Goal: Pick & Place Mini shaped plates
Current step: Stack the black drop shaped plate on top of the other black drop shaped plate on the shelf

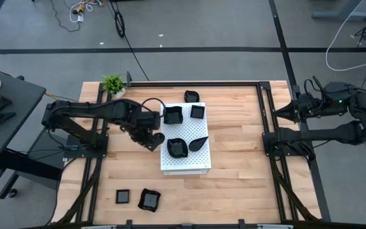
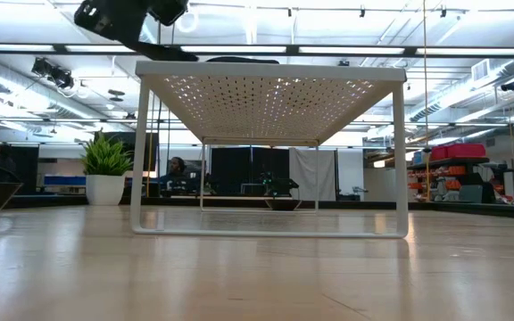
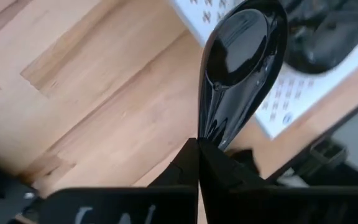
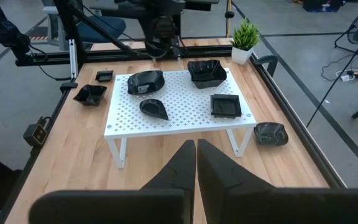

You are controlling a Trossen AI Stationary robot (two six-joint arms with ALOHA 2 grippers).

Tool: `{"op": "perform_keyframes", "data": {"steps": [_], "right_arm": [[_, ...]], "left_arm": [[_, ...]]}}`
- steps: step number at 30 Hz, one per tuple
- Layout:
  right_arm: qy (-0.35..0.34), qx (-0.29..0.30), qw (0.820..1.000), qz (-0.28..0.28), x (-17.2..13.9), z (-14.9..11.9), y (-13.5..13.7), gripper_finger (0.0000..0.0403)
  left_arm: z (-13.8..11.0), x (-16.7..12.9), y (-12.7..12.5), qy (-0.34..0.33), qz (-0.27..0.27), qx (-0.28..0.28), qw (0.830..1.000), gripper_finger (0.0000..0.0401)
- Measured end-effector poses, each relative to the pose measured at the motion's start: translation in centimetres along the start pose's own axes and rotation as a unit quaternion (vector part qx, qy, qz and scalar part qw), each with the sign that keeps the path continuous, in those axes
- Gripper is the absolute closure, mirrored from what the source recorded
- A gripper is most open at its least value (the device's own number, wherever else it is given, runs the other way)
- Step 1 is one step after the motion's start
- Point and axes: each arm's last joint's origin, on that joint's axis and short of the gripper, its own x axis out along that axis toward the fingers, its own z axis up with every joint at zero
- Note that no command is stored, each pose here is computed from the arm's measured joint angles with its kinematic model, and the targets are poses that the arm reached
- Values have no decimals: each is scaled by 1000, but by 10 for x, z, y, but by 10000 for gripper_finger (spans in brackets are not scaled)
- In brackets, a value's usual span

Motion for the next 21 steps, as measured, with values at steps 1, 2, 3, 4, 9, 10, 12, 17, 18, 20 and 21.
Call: {"op": "perform_keyframes", "data": {"steps": [1,2,3,4,9,10,12,17,18,20,21], "right_arm": [[0,0,1000,0,0,0,0,381],[0,0,1000,0,0,0,0,381],[0,0,1000,0,0,0,0,381],[0,0,1000,0,0,0,0,381],[0,0,1000,0,0,0,0,381],[0,0,1000,0,0,0,0,381],[0,0,1000,0,0,0,0,381],[0,0,1000,0,0,0,0,381],[0,0,1000,0,0,0,0,381],[0,0,1000,0,0,0,0,381],[0,0,1000,0,0,0,0,381]], "left_arm": [[1,0,0,-6,0,-12,1000,399],[1,0,-1,-13,-1,-26,1000,399],[3,0,-2,-22,-5,-43,999,399],[4,0,-3,-33,-10,-61,998,399],[19,-3,-15,-85,-90,-122,985,399],[22,-5,-18,-96,-114,-130,980,399],[30,-9,-24,-119,-160,-144,969,399],[49,-19,-30,-167,-241,-191,937,399],[52,-21,-30,-175,-255,-200,930,399],[58,-25,-32,-187,-282,-210,917,399],[60,-27,-33,-194,-294,-212,912,399]]}}
